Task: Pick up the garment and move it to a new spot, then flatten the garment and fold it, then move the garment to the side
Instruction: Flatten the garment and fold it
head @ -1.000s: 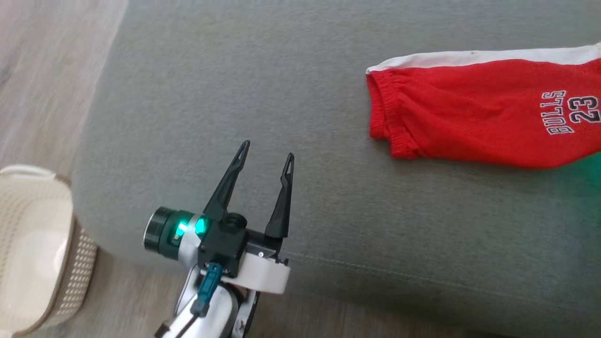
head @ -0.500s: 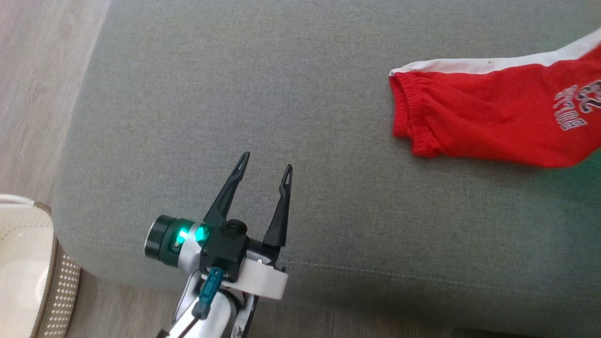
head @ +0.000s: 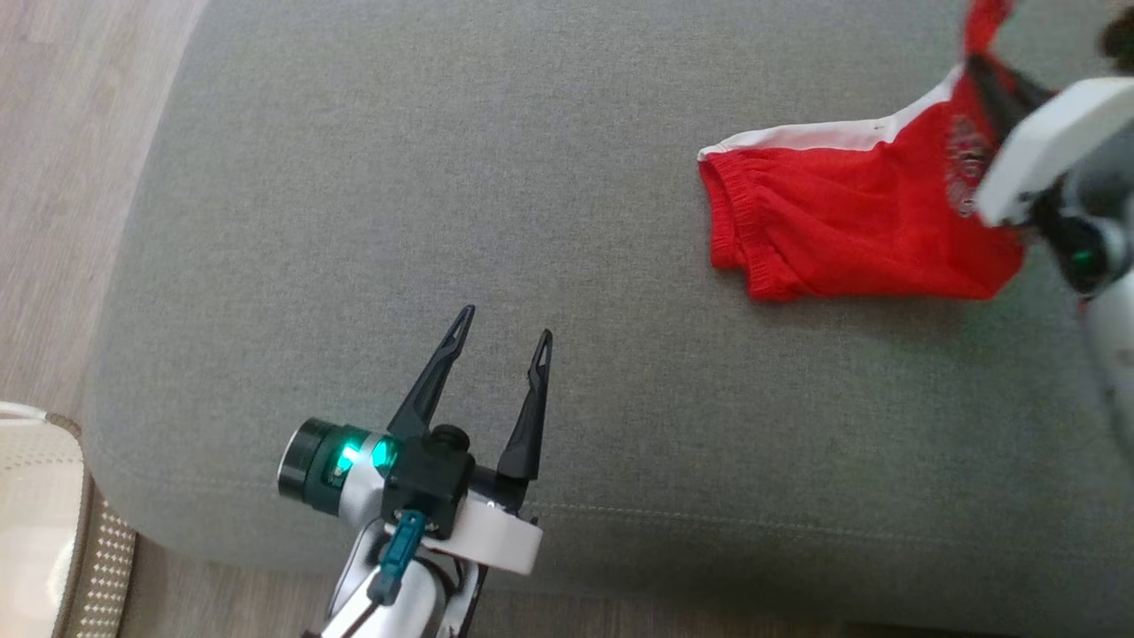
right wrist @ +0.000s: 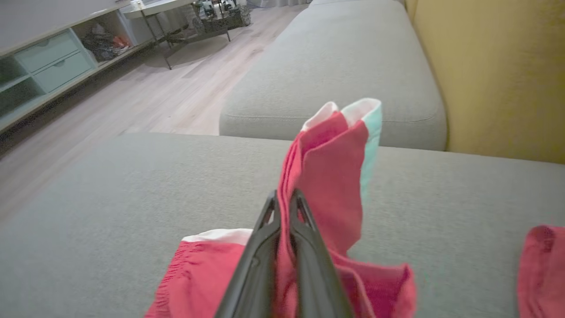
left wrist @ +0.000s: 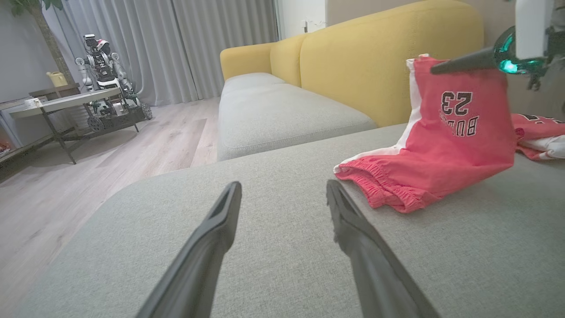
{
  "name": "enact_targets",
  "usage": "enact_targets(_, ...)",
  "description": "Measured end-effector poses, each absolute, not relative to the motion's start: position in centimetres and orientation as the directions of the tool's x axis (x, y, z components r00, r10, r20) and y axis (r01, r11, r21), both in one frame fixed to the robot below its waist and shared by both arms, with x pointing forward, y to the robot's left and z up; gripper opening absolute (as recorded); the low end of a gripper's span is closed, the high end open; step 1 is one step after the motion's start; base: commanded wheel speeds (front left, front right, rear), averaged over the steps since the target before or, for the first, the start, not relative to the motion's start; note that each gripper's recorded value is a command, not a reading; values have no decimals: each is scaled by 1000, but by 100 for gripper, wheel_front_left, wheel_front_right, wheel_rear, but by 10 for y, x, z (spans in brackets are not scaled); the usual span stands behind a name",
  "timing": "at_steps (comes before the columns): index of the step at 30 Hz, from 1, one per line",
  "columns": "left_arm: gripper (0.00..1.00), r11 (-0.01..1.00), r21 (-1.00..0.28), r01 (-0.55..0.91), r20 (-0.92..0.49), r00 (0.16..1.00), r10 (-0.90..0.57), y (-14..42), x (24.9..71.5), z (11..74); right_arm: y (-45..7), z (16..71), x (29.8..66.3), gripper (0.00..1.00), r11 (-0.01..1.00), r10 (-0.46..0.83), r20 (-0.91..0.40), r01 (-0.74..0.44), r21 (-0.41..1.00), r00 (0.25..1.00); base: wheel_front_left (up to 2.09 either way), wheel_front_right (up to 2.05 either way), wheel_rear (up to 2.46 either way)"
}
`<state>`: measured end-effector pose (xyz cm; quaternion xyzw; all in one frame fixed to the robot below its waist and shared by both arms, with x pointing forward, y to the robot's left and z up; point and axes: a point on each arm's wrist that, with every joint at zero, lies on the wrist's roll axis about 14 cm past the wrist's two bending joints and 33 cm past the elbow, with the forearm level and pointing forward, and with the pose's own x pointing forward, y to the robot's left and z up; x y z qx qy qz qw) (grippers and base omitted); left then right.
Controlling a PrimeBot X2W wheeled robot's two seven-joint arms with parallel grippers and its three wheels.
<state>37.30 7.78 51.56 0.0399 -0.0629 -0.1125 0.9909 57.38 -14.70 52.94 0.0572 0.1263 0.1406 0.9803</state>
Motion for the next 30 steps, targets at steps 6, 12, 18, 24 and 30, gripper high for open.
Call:
enact_targets(6,100,971,94,220,114,967,-230,77,372,515,-93,514,559,0,913,400,-258,-357,197,880,0,0,0)
enact_targets(12,100,975,93,203,104,972,-212,82,372,512,-51,504,551,0,875,476,-264,-421,240,839,0,0,0)
enact_targets(18,100,977,90,195,91,975,-203,86,371,509,-16,485,542,0,845,529,-307,-456,280,792,0,0,0)
enact_targets(24,100,979,87,183,82,978,-190,89,372,506,-5,461,531,100,836,543,-363,-444,324,758,0,0,0)
enact_targets(30,100,980,84,183,86,978,-190,87,373,508,-13,490,539,100,820,536,-243,-431,375,808,0,0,0)
